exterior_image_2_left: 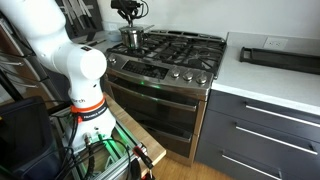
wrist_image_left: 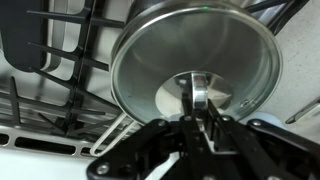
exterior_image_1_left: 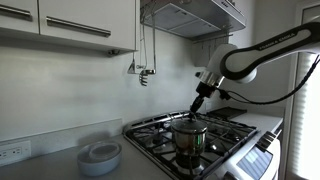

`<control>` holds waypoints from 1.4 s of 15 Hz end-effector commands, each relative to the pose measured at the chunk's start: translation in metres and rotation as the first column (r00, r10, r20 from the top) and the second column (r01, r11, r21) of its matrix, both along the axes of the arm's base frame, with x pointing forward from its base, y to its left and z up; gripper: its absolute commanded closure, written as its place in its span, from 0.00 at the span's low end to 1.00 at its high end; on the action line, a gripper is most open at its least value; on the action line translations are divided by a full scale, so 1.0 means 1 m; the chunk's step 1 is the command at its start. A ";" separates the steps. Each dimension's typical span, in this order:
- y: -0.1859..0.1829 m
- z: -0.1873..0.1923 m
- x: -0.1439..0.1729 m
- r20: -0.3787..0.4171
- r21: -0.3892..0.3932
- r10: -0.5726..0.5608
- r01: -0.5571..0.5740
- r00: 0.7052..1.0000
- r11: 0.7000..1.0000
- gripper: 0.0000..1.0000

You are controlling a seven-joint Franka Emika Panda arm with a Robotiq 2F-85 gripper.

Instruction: Move the pot to the bottom left stove plate and then put the glass lid on the pot

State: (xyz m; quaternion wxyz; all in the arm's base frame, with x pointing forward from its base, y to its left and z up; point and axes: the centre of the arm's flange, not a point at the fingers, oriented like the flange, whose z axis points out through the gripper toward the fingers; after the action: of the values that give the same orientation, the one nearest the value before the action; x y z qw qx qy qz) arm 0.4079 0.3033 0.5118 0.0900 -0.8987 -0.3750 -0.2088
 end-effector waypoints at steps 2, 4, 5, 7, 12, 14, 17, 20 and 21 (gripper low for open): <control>-0.002 0.000 -0.004 0.028 -0.029 0.011 -0.010 1.000 1.000 0.96; 0.000 -0.001 -0.004 0.034 -0.043 0.018 -0.017 0.999 0.999 0.96; 0.000 0.000 -0.004 0.036 -0.047 0.023 -0.021 0.999 0.999 0.96; 0.001 -0.001 -0.005 0.040 -0.060 0.031 -0.029 0.999 0.998 0.96; 0.003 -0.003 -0.006 0.051 -0.074 0.041 -0.037 0.998 0.997 0.96; 0.005 -0.005 -0.007 0.053 -0.065 0.031 -0.028 0.998 0.997 0.96; 0.006 -0.009 -0.008 0.044 -0.053 0.018 -0.015 0.999 0.998 0.96; 0.005 -0.013 -0.009 0.049 -0.044 -0.007 0.010 0.999 0.999 0.96; 0.004 -0.014 -0.010 0.053 -0.035 -0.019 0.021 0.998 0.999 0.96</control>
State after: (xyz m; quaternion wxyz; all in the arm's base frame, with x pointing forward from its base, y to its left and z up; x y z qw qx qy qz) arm 0.4059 0.3095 0.5016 0.0610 -0.8946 -0.3895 -0.2103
